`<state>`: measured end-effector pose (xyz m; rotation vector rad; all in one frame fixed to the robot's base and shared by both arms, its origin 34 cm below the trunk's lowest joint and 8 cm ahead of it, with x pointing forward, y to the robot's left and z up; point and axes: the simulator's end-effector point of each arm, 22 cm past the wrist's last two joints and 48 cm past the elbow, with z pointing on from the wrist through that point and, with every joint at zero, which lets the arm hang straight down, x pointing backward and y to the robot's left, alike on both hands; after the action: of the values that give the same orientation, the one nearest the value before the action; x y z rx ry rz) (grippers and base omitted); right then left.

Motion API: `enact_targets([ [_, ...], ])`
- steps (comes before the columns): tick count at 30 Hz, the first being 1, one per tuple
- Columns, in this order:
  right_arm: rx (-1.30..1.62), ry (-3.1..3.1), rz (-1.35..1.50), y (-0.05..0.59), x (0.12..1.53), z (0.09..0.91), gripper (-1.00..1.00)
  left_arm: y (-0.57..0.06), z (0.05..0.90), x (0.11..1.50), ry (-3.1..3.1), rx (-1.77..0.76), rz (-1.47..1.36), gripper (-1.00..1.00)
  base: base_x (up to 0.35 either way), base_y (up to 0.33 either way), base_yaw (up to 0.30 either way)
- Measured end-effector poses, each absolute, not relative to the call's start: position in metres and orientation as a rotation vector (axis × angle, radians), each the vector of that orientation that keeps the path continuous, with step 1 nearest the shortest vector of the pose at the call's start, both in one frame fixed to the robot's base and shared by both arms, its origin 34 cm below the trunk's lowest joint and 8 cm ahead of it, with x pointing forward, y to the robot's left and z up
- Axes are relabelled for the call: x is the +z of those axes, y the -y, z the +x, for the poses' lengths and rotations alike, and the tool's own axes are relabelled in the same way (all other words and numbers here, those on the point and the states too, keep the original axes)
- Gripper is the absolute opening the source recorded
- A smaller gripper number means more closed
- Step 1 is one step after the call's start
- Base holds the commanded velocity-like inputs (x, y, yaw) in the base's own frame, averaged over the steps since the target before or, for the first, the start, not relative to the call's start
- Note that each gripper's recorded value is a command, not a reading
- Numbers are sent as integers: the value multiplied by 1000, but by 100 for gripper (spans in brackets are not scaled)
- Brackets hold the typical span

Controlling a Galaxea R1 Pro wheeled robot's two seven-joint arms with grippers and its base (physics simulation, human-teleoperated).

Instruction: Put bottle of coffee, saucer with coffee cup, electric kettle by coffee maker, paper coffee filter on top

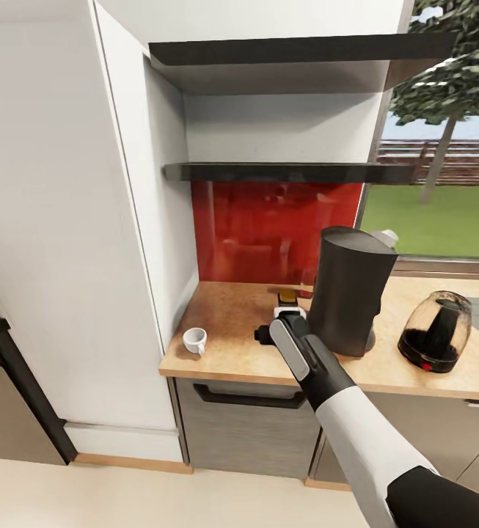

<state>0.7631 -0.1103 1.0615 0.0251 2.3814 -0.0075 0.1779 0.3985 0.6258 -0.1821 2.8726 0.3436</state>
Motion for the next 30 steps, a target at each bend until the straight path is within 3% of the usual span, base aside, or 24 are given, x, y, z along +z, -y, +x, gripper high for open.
enact_targets([
  [18, -20, -2357, 47, 114, 1065, 767, 100, -445, 296, 661, -2621, 334, -11, 100, 0, 3, -13],
  [20, -21, -2357, 47, 114, 1065, 767, 100, -345, 324, 676, -2548, -319, 157, 100, 0, 147, -207],
  [30, -24, -2359, 47, 114, 1063, 767, 100, -393, 330, 688, -2508, -244, -23, 100, -43, 280, -257],
])
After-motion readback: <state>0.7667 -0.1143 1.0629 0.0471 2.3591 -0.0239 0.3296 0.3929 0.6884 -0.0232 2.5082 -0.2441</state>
